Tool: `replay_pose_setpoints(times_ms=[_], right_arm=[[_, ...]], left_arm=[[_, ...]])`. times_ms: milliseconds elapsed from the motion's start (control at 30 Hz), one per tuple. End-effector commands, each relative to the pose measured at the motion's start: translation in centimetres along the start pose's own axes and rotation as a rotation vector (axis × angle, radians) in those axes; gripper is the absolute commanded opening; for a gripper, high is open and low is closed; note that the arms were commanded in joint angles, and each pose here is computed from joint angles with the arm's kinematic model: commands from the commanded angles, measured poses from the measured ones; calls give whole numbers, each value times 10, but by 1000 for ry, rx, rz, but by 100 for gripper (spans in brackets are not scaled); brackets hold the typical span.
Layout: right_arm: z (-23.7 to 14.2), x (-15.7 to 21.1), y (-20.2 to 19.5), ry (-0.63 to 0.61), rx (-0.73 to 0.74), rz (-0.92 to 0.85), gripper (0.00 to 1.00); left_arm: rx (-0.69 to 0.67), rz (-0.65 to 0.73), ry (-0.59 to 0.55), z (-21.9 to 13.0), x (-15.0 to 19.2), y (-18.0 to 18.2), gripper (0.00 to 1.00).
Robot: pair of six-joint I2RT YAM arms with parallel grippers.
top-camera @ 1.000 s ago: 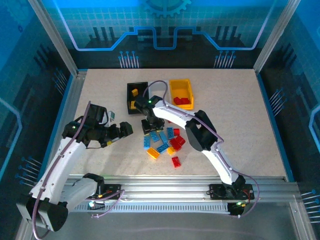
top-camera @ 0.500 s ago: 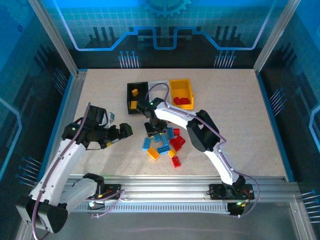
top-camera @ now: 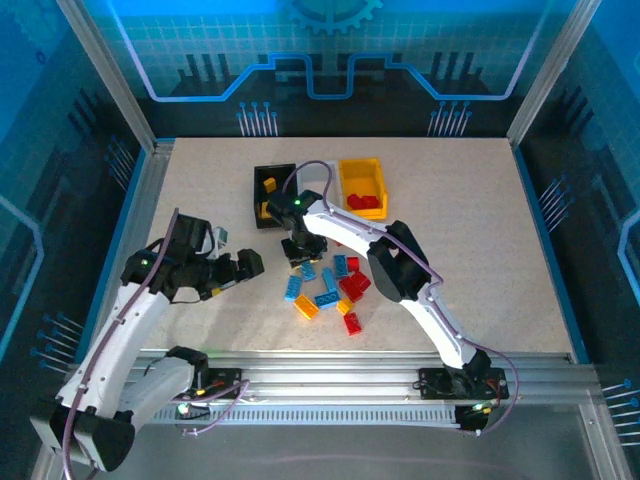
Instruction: Sort the legos into containers by color
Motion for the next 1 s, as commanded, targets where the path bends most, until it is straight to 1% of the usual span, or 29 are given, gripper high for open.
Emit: replay_pose_setpoints(times_ms=[0, 167, 333, 567, 767, 967], right_arm=[[-11, -5, -9, -13, 21, 11, 32], [-38, -18, -11, -69, -26, 32, 32], [-81, -38, -20, -153, -101, 71, 32], [-128, -81, -43, -290, -197, 150, 32], [-124, -123, -53, -371, -244, 189, 33], [-110, -155, -57, -421, -301, 230, 34]], left_arm=[[-7, -11, 25, 5, 2, 3, 99], [-5, -5, 24, 7, -4, 1, 99], [-1, -12, 31, 10, -7, 0, 99], [28, -21, 57, 17, -7, -1, 99], [34, -19, 117, 29, -5, 0, 99], [-18, 68, 217, 43, -1, -6, 99]])
Point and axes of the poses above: each hand's point on the last joint's axis, 136 mm out from that joint toward the fingers, its own z axis out along the fingers, its own y axis along the line the jaws close on, x = y × z, the point moved 6 cm from there along -z, back along the fingers, and after that the axes turned 14 degrees about z, right-handed, at the moved point
